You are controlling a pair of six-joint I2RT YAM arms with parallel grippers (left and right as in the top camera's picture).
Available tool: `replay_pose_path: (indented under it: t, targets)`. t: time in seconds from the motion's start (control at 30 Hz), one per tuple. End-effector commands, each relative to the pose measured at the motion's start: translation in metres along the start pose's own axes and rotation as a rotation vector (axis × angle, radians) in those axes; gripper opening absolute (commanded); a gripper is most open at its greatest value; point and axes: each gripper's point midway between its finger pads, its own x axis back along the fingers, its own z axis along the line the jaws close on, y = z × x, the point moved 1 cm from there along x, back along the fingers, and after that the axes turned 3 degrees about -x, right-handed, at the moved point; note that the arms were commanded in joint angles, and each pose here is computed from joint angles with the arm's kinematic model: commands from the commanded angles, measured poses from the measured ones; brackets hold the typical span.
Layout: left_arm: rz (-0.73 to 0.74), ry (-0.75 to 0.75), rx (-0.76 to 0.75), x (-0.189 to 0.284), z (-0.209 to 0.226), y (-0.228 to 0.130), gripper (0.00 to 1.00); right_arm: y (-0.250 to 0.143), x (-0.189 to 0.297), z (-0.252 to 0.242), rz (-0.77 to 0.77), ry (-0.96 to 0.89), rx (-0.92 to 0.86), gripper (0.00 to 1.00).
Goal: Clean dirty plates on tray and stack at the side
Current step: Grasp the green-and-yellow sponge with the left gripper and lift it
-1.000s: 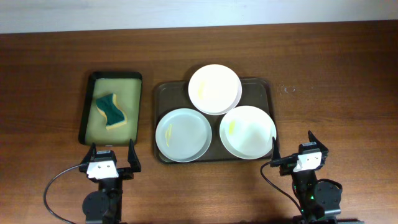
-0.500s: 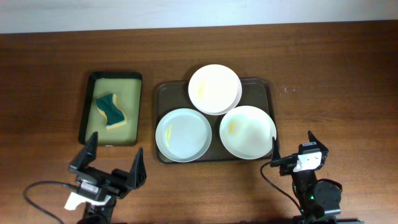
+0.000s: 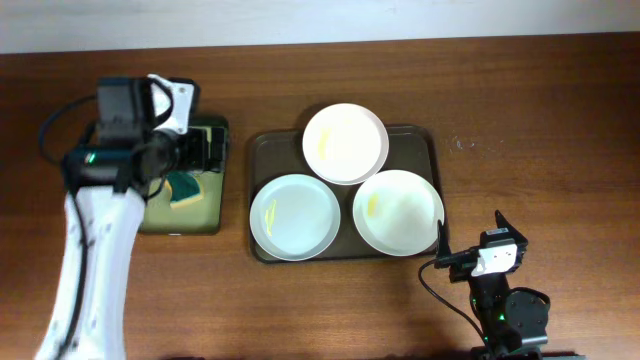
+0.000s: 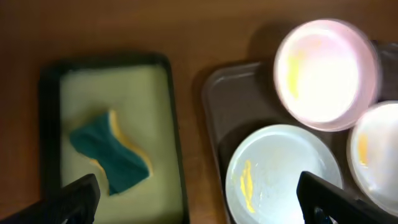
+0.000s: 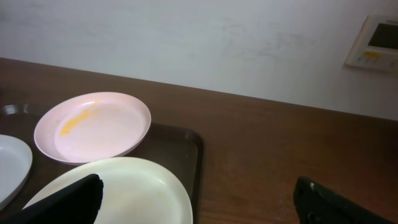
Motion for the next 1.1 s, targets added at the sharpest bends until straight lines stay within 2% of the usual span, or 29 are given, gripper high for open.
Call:
replay_pose_path:
  t: [0.0,0.03,0.07,0.17,0.4,0.53,0.63,0.77,0.8,0.83,0.9,0.93,1.0,1.03,1.07]
  targets:
    - [0.062,0.262,0.394,-0.022,0.064,-0.013,0.99,-0.003,0.0,0.0,0.004,-0.001,0.007,0.98]
    - [0.064,0.318,0.516,-0.029,0.089,-0.019,0.99,-0.003,0.0,0.0,0.004,-0.001,0.007,0.98]
    - [0.071,0.313,0.584,-0.041,0.105,-0.024,0.99,-0.003,0.0,0.0,0.004,-0.001,0.007,0.98]
    - [0.13,0.184,0.645,-0.067,0.103,-0.034,0.99,-0.003,0.0,0.0,0.004,-0.001,0.007,0.98]
    - [0.335,0.19,0.677,-0.126,0.107,-0.081,1.0,-0.003,0.0,0.0,0.004,-0.001,0.007,0.98]
    - [0.482,0.142,0.702,-0.152,0.096,-0.114,0.8,-0.003,0.0,0.0,0.004,-0.001,0.007,0.98]
    - [0.54,0.136,0.712,-0.167,0.095,-0.13,0.79,-0.003,0.0,0.0,0.004,-0.001,0.007,0.98]
    - [0.594,0.048,0.622,-0.179,0.086,-0.143,0.81,-0.003,0.0,0.0,0.004,-0.001,0.007,0.98]
    - [0.598,0.047,0.62,-0.178,0.085,-0.144,0.75,-0.003,0.0,0.0,0.004,-0.001,0.007,0.98]
    - [0.598,0.048,0.62,-0.178,0.085,-0.144,0.61,-0.003,0.0,0.0,0.004,-0.001,0.007,0.98]
    - [0.596,0.059,0.617,-0.179,0.087,-0.144,0.08,-0.003,0.0,0.0,0.004,-0.001,0.007,0.98]
    - [0.595,0.06,0.617,-0.179,0.088,-0.144,0.0,-0.003,0.0,0.0,0.004,-0.001,0.007,0.98]
    - [0.585,0.062,0.615,-0.18,0.089,-0.142,0.0,-0.003,0.0,0.0,0.004,-0.001,0.007,0.98]
    - [0.566,0.064,0.611,-0.182,0.091,-0.139,0.31,-0.003,0.0,0.0,0.004,-0.001,0.007,0.98]
    - [0.546,0.072,0.605,-0.184,0.094,-0.136,0.82,-0.003,0.0,0.0,0.004,-0.001,0.007,0.98]
